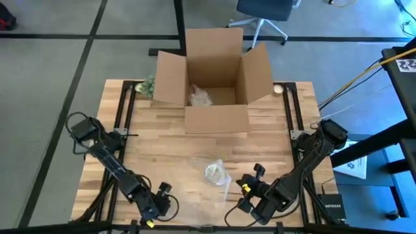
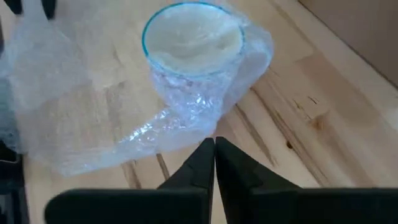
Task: Wrap mug
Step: Wrap the red mug with the bubble wrap
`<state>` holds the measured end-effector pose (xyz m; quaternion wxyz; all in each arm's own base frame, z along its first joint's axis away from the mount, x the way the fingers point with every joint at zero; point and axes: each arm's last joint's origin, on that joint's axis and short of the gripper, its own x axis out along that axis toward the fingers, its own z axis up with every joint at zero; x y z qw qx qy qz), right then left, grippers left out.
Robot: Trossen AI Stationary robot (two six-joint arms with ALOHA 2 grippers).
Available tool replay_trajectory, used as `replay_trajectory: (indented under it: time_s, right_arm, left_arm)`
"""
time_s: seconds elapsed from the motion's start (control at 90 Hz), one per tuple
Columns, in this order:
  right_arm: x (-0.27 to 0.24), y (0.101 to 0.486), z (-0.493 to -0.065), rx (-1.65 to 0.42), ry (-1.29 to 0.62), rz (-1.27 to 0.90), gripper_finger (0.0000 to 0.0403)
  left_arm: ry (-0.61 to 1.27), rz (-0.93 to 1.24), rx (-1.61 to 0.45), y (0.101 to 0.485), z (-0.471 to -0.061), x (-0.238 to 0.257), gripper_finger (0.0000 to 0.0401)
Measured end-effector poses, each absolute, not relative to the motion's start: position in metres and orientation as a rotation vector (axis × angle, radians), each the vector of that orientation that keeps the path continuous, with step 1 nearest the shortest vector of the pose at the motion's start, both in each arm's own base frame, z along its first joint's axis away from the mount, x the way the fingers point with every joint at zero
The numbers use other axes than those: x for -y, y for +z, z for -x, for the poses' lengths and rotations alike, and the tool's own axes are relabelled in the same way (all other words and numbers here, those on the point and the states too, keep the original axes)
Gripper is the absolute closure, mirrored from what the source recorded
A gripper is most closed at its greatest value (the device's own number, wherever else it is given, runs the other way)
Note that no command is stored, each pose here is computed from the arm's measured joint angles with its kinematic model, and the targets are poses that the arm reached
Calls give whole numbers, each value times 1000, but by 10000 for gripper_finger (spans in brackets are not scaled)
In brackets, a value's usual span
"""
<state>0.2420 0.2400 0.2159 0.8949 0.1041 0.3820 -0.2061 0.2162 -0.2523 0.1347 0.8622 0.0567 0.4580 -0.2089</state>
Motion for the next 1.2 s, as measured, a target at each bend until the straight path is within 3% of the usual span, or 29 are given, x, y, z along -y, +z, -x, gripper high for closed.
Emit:
replay_trajectory:
  time_s: [0.111,0.278,0.322,0.5,0.711,1.2]
  right_arm:
    - [-240,216,-242,-790,-426,-216,402]
    - [-240,216,-242,-791,-426,-212,402]
    - [-240,216,-242,-793,-427,-208,402]
    - [-239,215,-241,-805,-433,-192,402]
    - [-232,214,-244,-845,-446,-182,402]
    - [-193,225,-268,-954,-532,-31,402]
  left_arm:
    - [-423,-138,-980,127,-218,252,259]
    - [-380,-152,-1008,121,-218,249,374]
    - [-372,-136,-1018,122,-218,249,388]
    - [-348,-141,-1046,139,-214,244,399]
    - [-342,-149,-987,194,-221,236,401]
    - [-201,-291,-662,258,-272,193,401]
